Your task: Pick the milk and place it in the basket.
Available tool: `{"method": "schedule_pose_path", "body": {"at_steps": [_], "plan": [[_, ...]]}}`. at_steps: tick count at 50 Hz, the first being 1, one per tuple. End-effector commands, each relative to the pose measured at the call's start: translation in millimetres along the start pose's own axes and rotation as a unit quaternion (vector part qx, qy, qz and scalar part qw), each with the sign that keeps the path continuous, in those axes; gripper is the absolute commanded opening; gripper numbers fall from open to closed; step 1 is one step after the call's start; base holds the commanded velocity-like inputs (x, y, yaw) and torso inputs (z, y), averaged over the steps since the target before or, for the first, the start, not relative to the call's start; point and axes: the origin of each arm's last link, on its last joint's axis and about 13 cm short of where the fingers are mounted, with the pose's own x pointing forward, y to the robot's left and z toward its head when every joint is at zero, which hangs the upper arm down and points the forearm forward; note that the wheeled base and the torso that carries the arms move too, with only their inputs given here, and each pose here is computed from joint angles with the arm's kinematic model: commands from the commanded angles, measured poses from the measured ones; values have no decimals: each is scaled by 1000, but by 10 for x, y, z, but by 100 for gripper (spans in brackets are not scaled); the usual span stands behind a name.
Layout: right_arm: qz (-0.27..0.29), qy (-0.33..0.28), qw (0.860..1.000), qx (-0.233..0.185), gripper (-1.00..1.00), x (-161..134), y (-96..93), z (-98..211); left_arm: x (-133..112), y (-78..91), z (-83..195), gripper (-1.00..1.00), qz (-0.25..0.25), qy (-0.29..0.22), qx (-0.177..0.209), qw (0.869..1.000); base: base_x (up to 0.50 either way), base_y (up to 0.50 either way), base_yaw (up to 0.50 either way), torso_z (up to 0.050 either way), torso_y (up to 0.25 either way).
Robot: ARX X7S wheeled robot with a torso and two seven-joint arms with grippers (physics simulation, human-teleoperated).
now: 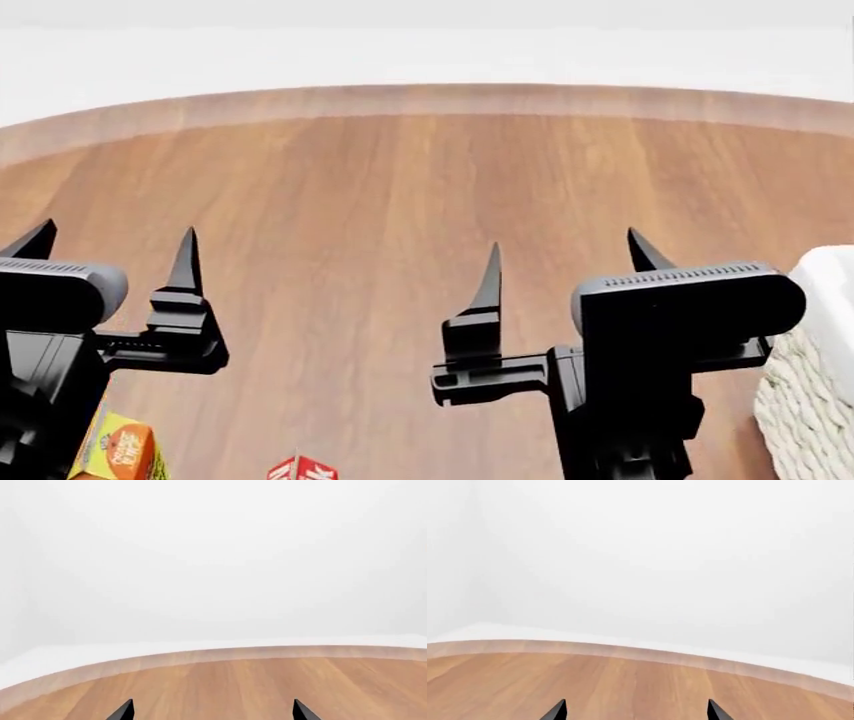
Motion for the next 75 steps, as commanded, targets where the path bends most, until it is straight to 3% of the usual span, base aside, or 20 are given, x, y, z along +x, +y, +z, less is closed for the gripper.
{"method": "schedule_pose_path", "body": {"at_steps": [1, 39, 47, 49, 51, 54, 56, 57, 58, 59, 62, 64, 68, 72, 73, 75], "plan": [[-3, 5, 1000, 3, 100, 3, 3, -41, -3, 1, -15, 100, 0, 2, 1, 1000, 0, 0, 0, 0, 0], [5, 11, 1000, 9, 100, 17, 17, -80, -12, -11, -33, 100, -3, 3, 1, 1000, 260, 0, 0, 0, 1], [-6, 54, 998, 28, 100, 51, 12, -110, -16, -11, -33, 100, -3, 3, 1, 1000, 0, 0, 0, 0, 0], [31, 74, 996, 25, 100, 61, 27, -124, -14, -10, -33, 100, -3, 3, 1, 1000, 0, 0, 0, 0, 0], [19, 83, 996, 17, 100, 81, 25, -112, -20, -6, -27, 100, -3, 2, 3, 1000, 0, 0, 0, 0, 0], [91, 103, 990, 32, 100, 66, 52, -120, -7, 3, -24, 100, -1, 2, 2, 1000, 0, 0, 0, 0, 0], [105, 120, 987, 15, 100, 48, 46, -126, -2, 6, -22, 100, 0, 2, 2, 1000, 0, 0, 0, 0, 0], [137, 141, 979, 51, 100, 26, 36, -112, 0, 4, -21, 100, 0, 2, 2, 1000, 0, 0, 0, 0, 0], [148, 143, 978, 41, 100, 15, 29, -106, 1, 3, -19, 100, 0, 2, 2, 1000, 0, 0, 0, 0, 0], [196, 132, 971, 48, 100, -9, 22, -93, 2, 0, -15, 100, -1, 1, 3, 1000, 0, 0, 0, 0, 0], [207, 156, 964, 52, 100, -31, -26, -65, -1, -2, -5, 100, -1, -1, 3, 1000, 0, 0, 0, 0, 0], [217, 198, 953, 71, 100, -48, -44, -46, 4, 2, -3, 100, -1, -1, 3, 1000, 0, 0, 0, 0, 0], [198, 192, 960, 52, 100, -38, -88, -4, 12, 8, 4, 100, 1, -1, 2, 1000, 0, 0, 0, 0, 0], [251, 197, 945, 70, 100, -44, -99, -33, 17, 15, 9, 100, 2, -2, 3, 1000, 0, 0, 0, 0, 0], [266, 197, 942, 55, 100, -47, -100, -33, 17, 16, 12, 100, 2, -2, 3, 1000, 0, 0, 0, 0, 0], [290, 223, 928, 60, 100, -64, -101, -29, 17, 17, 16, 100, 3, -3, 3, 1000, 0, 0, 0, 0, 0]]}}
